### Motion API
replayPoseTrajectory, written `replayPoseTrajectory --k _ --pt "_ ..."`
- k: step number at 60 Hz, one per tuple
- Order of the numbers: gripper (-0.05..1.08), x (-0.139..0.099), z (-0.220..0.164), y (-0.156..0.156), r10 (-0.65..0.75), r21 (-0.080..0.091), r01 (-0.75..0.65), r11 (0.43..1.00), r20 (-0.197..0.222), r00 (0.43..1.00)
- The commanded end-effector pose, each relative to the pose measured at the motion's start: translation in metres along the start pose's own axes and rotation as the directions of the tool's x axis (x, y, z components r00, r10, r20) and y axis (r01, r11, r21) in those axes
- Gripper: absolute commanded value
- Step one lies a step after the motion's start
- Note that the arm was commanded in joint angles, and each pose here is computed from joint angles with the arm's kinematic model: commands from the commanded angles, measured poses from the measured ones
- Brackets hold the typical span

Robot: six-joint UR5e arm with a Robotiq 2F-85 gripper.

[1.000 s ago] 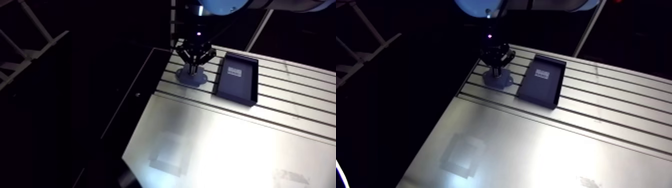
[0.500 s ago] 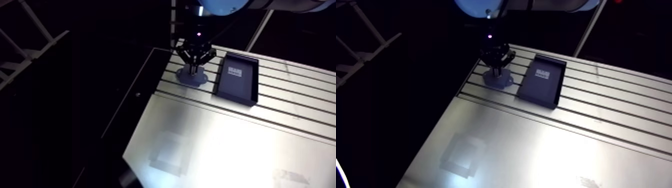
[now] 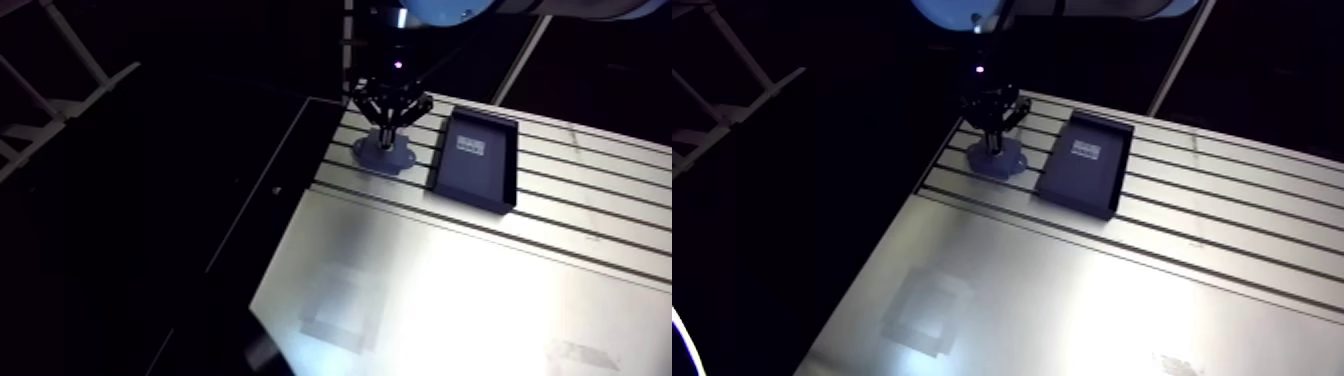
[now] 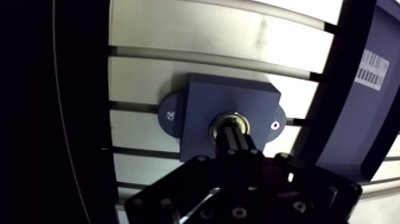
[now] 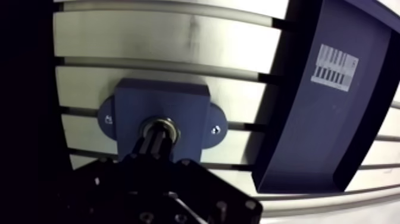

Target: Pick up the bearing and press it into the housing until flush.

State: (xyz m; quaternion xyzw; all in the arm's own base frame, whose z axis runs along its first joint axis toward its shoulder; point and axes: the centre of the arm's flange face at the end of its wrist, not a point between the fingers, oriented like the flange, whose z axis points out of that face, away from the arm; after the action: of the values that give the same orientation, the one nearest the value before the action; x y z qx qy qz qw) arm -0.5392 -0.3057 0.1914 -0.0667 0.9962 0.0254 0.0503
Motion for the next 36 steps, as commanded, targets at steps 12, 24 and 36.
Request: replayPoseTrajectory --k 12,24,36 --pt "0.98 -0.002 -0.018 -0.001 -0.004 -0.005 0.004 1.000 -0.025 1.000" --pt "0.97 -0.004 -0.031 -0.001 -0.004 -0.003 0.004 1.000 -0.038 0.999" --pt "0.42 -0.008 -0.043 0.003 -0.005 -0.027 0.004 1.000 -0.024 1.000"
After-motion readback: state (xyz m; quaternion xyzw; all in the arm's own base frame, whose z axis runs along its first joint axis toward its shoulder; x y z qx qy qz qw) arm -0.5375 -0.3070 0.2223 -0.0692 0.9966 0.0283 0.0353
